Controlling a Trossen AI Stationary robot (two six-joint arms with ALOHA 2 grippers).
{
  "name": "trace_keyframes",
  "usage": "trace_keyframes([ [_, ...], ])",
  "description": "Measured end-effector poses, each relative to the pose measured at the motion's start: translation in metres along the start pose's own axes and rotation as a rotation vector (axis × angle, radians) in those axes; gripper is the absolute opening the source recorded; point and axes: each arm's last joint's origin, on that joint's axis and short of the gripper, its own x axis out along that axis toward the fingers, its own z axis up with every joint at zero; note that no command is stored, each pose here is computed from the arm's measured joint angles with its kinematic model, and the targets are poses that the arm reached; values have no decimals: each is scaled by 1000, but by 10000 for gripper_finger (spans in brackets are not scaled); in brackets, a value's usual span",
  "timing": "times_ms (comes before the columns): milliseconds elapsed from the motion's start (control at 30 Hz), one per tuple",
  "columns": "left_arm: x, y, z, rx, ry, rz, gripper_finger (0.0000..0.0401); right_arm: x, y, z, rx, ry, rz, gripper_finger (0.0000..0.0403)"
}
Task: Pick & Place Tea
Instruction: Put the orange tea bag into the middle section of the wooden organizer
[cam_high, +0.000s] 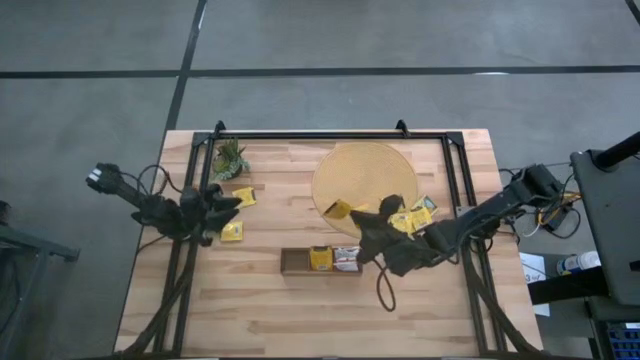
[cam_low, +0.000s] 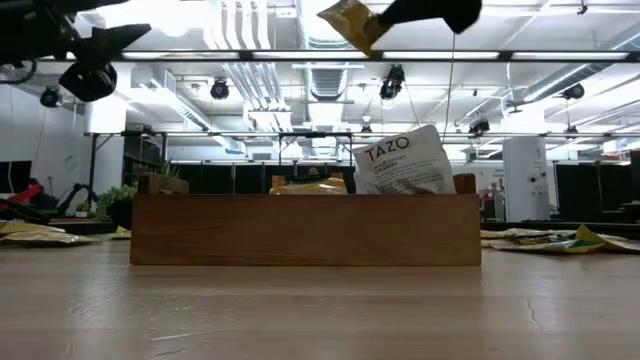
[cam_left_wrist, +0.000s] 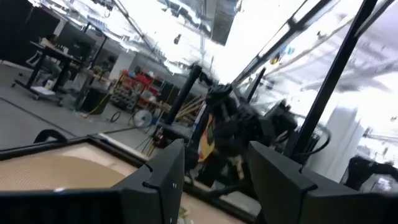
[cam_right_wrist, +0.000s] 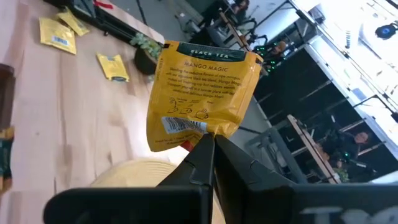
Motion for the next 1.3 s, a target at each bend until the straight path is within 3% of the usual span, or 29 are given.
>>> trace_keyframes([
  [267, 37, -29, 6, 109, 77, 23, 171, 8, 14, 13, -21, 4, 2, 8],
  [433, 75, -54, -1, 277, 155, 41, 171, 10, 18, 16, -39, 6, 5, 8],
  [733, 140, -88, -17, 414, 234, 107, 171, 6, 21, 13, -90, -3, 22, 8],
  [867, 156, -96, -21, 440, 231, 120, 171, 6, 21, 13, -86, -3, 26, 8],
  [1067, 167, -91, -33, 493, 230, 292, 171, 5, 23, 14, -113, -27, 74, 8],
  [1300, 178, -85, -39, 439, 223, 329, 171, 5, 23, 16, -107, -38, 73, 8],
])
